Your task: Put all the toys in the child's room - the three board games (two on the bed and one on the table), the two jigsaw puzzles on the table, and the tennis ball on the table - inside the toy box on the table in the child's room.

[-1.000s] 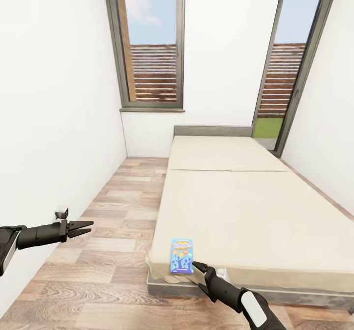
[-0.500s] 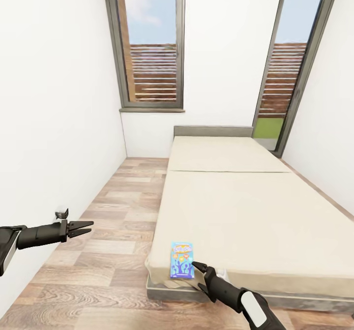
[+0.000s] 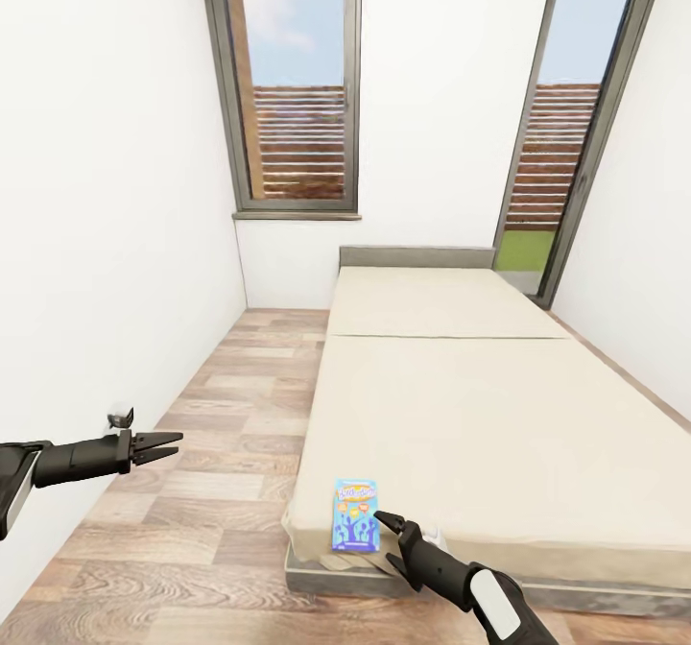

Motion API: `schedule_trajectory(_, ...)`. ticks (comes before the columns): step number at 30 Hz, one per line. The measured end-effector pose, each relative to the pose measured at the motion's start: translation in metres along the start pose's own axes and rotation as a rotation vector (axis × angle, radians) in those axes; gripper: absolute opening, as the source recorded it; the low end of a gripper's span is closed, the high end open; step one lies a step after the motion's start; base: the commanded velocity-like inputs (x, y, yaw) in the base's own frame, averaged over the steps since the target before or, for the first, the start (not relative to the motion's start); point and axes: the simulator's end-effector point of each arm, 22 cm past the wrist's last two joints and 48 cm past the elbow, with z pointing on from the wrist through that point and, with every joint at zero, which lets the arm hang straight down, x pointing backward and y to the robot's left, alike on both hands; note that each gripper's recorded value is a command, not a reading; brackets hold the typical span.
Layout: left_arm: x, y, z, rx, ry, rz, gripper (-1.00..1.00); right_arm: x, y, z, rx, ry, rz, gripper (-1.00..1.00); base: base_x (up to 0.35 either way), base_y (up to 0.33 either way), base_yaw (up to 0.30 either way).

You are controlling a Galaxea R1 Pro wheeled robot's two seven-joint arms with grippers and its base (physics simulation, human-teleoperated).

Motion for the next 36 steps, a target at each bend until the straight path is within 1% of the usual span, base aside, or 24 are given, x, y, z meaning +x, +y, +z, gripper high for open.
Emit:
schedule_trajectory(15, -0.001, 0.000, 0.000, 0.000, -0.001, 0.000, 1.00, 0.000, 0.000, 0.000, 0.001, 0.000, 0.000, 1.00, 0.013, 0.000, 0.000)
schedule_trajectory(27, -0.001, 0.000, -0.001, 0.000, -0.002, -0.008, 1.00, 0.000, 0.000, 0.000, 0.000, 0.001, 0.001, 1.00, 0.000, 0.000, 0.000)
schedule_trajectory(36, 0.011, 0.012, 0.003, 0.000, -0.003, -0.010, 1.00, 0.002, -0.016, 0.005, -0.001, 0.001, 0.000, 1.00, 0.000, 0.000, 0.000)
